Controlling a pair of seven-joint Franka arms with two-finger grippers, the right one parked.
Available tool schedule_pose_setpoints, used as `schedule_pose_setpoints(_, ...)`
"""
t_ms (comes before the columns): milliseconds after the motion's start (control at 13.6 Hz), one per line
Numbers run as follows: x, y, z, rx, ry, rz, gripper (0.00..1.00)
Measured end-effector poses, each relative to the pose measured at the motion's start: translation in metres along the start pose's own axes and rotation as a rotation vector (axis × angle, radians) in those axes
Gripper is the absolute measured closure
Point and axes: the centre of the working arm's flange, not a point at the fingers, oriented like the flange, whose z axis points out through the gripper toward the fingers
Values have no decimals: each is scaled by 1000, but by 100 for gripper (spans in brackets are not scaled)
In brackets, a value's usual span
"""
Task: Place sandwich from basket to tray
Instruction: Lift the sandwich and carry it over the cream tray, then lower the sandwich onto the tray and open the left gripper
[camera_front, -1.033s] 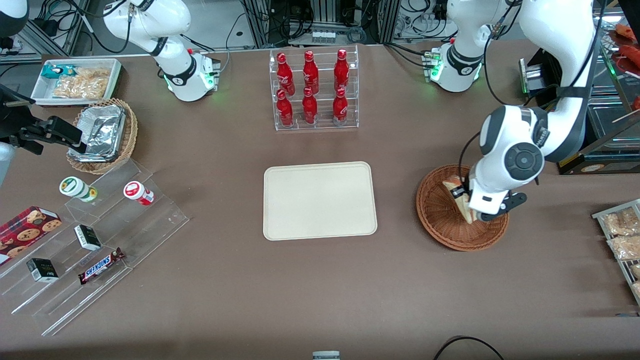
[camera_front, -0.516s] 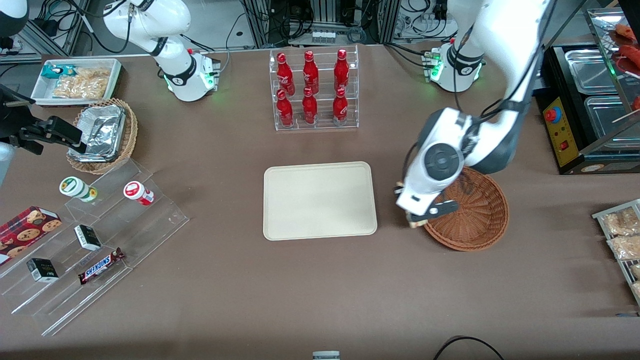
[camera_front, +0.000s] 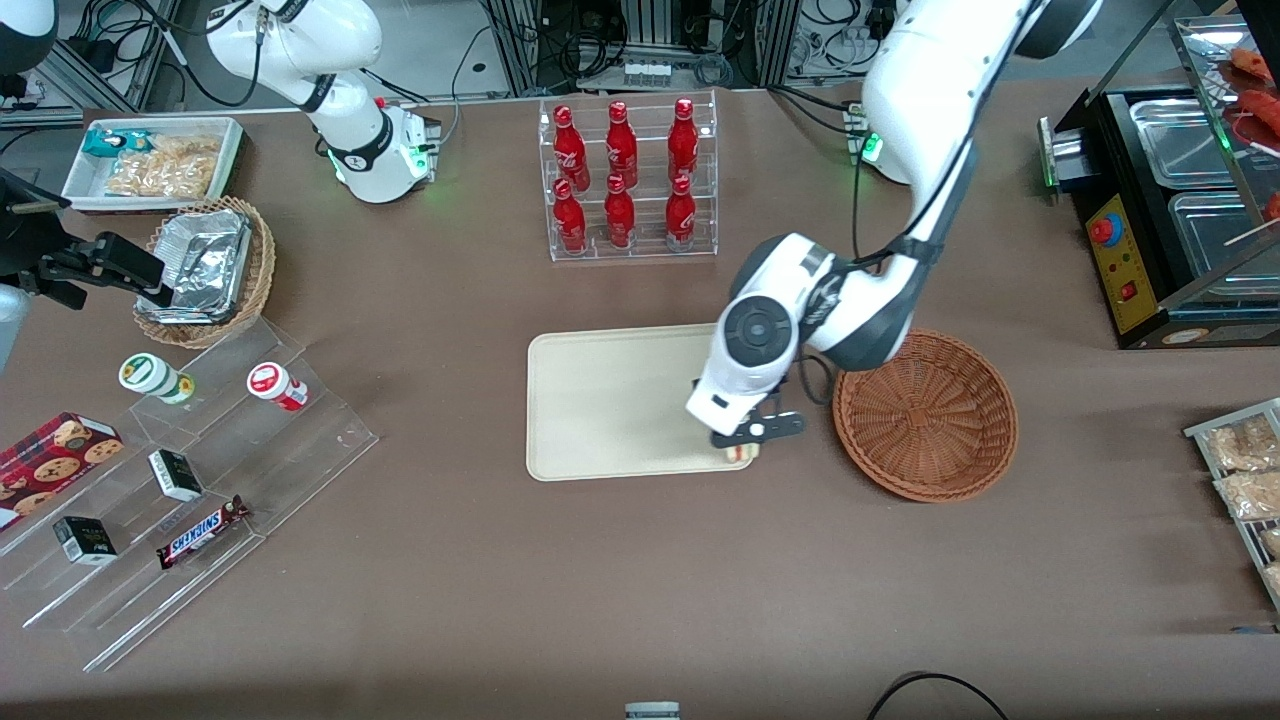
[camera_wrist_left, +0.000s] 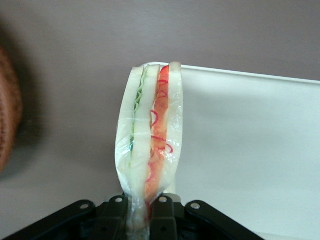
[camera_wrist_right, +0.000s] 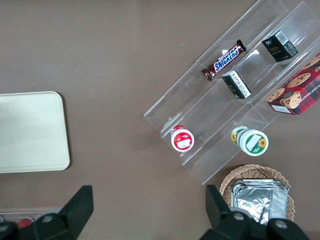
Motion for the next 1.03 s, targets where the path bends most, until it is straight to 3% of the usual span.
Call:
schedule_pose_setpoints(738, -52, 90, 39, -55, 52, 69, 85)
schedule_pose_setpoints(1033, -80, 111, 43, -51, 52, 65, 85)
